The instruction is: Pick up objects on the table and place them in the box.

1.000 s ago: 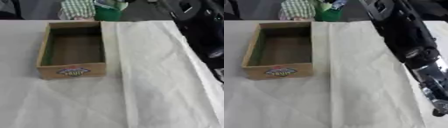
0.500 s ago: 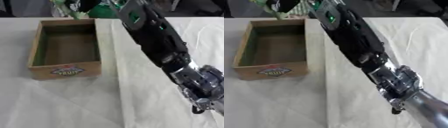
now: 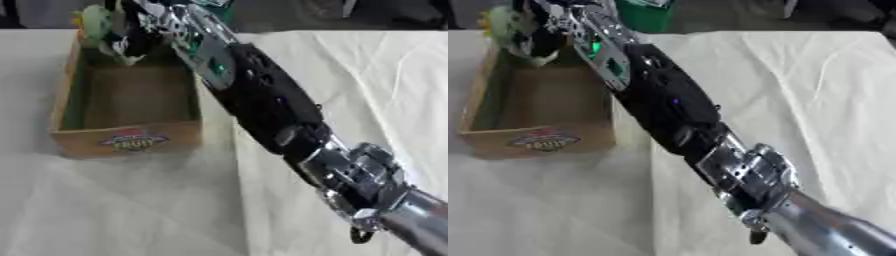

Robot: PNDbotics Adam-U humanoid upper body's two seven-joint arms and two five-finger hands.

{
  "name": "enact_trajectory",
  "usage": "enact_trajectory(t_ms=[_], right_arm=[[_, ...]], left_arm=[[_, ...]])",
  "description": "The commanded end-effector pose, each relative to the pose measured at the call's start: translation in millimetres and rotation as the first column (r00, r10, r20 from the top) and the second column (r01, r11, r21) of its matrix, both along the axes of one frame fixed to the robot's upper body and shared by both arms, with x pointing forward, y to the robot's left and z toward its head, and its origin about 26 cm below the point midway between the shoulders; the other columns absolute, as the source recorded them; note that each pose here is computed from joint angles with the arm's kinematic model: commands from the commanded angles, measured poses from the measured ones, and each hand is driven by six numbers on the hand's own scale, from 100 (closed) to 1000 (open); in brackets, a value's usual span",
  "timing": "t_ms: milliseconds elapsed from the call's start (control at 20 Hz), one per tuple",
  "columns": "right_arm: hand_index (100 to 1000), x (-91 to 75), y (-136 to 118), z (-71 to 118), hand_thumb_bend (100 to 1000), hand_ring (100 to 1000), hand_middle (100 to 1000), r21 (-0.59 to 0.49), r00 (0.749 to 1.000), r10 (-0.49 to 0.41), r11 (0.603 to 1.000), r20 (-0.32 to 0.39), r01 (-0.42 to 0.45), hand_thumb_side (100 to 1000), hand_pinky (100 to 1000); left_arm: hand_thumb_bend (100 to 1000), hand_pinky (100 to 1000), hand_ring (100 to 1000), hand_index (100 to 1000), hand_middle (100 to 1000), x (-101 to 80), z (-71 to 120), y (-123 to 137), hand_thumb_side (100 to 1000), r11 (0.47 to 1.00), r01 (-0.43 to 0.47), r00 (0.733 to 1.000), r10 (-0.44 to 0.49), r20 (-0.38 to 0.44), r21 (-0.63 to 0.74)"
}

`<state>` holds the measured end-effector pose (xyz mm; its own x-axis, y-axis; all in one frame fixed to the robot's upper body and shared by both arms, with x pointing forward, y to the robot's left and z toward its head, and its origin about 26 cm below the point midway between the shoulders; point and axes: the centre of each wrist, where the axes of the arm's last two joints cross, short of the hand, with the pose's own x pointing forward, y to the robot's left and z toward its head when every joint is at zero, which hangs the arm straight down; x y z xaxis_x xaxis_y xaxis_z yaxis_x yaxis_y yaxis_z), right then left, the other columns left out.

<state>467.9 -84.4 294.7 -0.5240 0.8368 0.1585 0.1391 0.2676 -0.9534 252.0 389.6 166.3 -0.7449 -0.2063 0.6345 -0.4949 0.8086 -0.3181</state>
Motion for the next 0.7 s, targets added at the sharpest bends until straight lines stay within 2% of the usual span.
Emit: enact_trajectory(t_ms=[50,200,300,400,450,700], right_arm=[[473,2.6,3.3,1.4,100,554,254,-0.035,0.999,-0.01,0.999,0.041,0.012,100,759],[479,3.1,6.2,-4.2,100,560,265,-0.095,0.998,0.006,0.996,0.067,0.0,100,750],[526,3.1,8.0,-9.1,100,590,342,-0.172,0.994,0.021,0.985,0.109,-0.002,100,748],[566,5.1,8.6,-15.7,100,608,381,-0.257,0.994,0.038,0.966,0.105,-0.01,100,749],[623,6.4,8.5,-18.7,100,647,448,-0.299,0.995,0.045,0.954,0.091,-0.016,106,758],[699,9.6,7.7,-22.1,100,727,537,-0.468,0.997,0.076,0.88,-0.019,-0.076,222,781]], left_arm=[[106,777,497,685,500,-1.1,10.7,0.7,614,0.999,0.005,1.0,-0.006,0.026,0.033],[106,778,496,684,500,-1.0,10.9,0.7,612,0.999,0.006,1.0,-0.007,0.024,0.031],[106,776,496,685,500,-1.5,10.7,1.3,614,0.999,0.005,1.0,-0.006,0.021,0.033],[106,775,496,685,500,-1.5,11.4,1.6,614,0.999,0.004,1.0,-0.005,0.023,0.036],[106,776,496,685,500,-1.3,11.7,1.4,613,0.999,0.005,1.0,-0.005,0.025,0.036],[105,777,496,684,500,-0.9,11.1,0.7,611,0.999,0.007,1.0,-0.008,0.023,0.031]])
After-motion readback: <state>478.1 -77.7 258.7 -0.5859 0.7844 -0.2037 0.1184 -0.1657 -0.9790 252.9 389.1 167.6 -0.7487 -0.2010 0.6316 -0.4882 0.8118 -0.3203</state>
